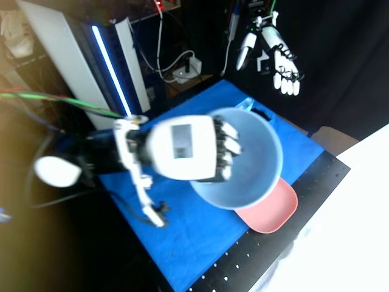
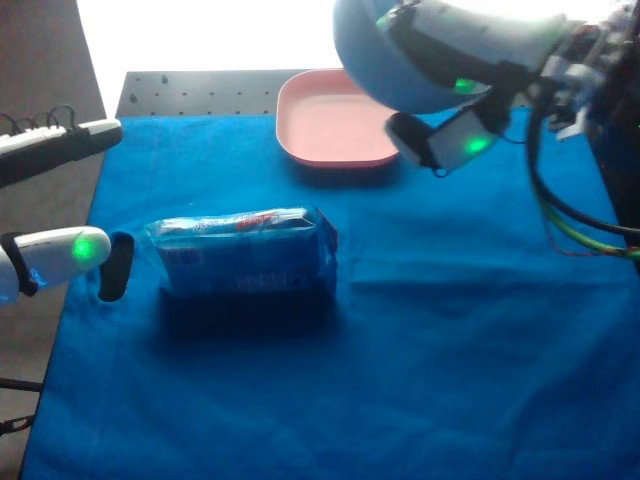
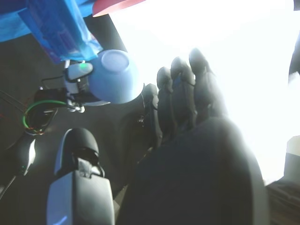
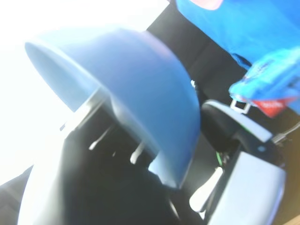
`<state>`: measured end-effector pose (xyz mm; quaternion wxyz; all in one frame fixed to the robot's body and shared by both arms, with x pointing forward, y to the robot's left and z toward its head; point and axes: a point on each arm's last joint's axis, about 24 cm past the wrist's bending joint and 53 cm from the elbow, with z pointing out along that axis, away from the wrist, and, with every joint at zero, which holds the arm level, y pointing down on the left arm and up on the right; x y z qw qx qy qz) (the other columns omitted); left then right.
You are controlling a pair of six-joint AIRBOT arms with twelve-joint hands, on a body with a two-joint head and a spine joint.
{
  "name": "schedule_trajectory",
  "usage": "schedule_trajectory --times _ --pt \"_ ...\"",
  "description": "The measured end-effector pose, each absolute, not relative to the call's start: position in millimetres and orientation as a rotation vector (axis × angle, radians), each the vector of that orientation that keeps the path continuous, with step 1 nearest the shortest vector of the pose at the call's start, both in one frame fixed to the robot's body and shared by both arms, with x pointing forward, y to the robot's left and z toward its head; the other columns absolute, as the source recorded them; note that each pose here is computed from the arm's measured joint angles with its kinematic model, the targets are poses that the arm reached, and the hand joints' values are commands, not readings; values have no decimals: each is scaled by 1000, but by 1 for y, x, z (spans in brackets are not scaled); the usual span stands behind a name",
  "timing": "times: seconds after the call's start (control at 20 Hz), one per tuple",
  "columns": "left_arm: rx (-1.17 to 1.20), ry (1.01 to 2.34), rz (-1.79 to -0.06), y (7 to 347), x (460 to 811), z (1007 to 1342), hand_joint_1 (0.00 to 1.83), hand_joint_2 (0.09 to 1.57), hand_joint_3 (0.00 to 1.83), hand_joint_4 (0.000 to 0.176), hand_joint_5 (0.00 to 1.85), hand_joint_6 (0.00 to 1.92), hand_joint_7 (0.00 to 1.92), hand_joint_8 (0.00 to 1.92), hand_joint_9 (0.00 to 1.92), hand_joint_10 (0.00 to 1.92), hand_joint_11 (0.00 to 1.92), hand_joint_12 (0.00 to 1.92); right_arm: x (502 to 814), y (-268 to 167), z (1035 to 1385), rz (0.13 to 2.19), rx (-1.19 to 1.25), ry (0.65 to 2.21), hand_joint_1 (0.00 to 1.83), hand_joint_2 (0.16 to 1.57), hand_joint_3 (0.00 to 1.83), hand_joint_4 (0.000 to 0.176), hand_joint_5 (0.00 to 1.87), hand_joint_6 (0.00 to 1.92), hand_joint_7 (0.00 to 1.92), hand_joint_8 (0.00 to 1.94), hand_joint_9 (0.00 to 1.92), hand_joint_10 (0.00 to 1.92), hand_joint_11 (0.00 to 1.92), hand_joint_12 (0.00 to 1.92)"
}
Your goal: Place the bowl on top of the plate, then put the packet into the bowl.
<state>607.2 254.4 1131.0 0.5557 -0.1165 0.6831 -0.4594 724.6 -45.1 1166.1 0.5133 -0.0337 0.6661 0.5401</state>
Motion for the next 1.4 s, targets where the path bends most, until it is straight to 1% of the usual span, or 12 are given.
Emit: schedule_trajectory --times 0.1,0.25,0.5,0.55,0.6,0.75,0.85,0.95,1.0,1.1,1.35,1.4 --pt "-272 1618 -1083 254 607 1130 411 1102 0 76 317 2 308 1 230 0 0 387 733 -35 1154 1260 -86 1644 1017 1266 519 0 1151 1921 1279 1941 1400 1921 1453 1921" --pt "-276 1614 -1085 254 610 1130 418 1107 0 70 314 0 301 0 220 2 0 352 743 -22 1138 1201 -110 1697 923 1442 50 0 949 1747 1238 1941 1358 1921 1380 1921" --pt "-272 1617 -1090 252 609 1130 436 1116 1 56 317 0 291 0 234 3 0 512 750 -13 1117 1134 -125 1763 1256 1470 8 0 1113 1921 1228 1941 1348 1921 1459 1921" --pt "-272 1616 -1091 252 609 1130 439 1118 1 57 312 1 292 1 234 1 0 488 752 -15 1115 1124 -123 1769 1316 955 903 0 1119 1921 846 1941 1293 1921 1381 1921" --pt "-273 1616 -1091 252 609 1130 442 1119 1 59 313 2 295 1 235 1 0 481 753 -17 1114 1118 -118 1774 1350 757 1247 0 1104 1921 852 1941 1257 1921 1315 1921" --pt "-272 1616 -1092 252 609 1130 480 1117 0 58 311 0 292 0 213 1 0 405 754 -19 1108 1091 -121 1795 1258 1283 414 0 1025 957 1099 1064 1055 1303 923 1571" --pt "-272 1616 -1092 252 609 1130 488 1118 1 53 318 0 303 1 231 3 0 460 754 -19 1109 1091 -121 1794 1214 1248 26 0 740 1114 808 1536 880 1391 837 1704" --pt "-273 1617 -1092 252 609 1130 465 1119 0 49 323 2 313 3 244 4 0 493 754 -19 1109 1090 -122 1795 1278 1298 0 0 721 165 648 1531 758 1092 621 1550" --pt "-273 1616 -1092 252 609 1130 465 1118 0 51 325 3 311 2 246 5 0 496 754 -19 1109 1091 -121 1795 1166 1348 5 0 616 37 615 720 738 655 516 1308" --pt "-273 1616 -1092 252 609 1130 462 1109 0 52 327 2 309 0 239 1 0 474 752 -18 1108 1093 -123 1799 1066 1367 0 0 461 1 646 90 778 202 463 1143" --pt "-276 1616 -1095 251 609 1129 491 1118 1 55 328 0 306 2 237 3 0 440 746 -19 1111 1103 -131 1801 1004 1317 0 0 254 0 400 0 554 2 237 957" --pt "-278 1616 -1094 252 609 1129 481 1116 0 60 327 0 311 2 224 5 0 351 744 -20 1112 1105 -133 1802 1016 1294 0 19 201 0 337 0 470 0 167 920"
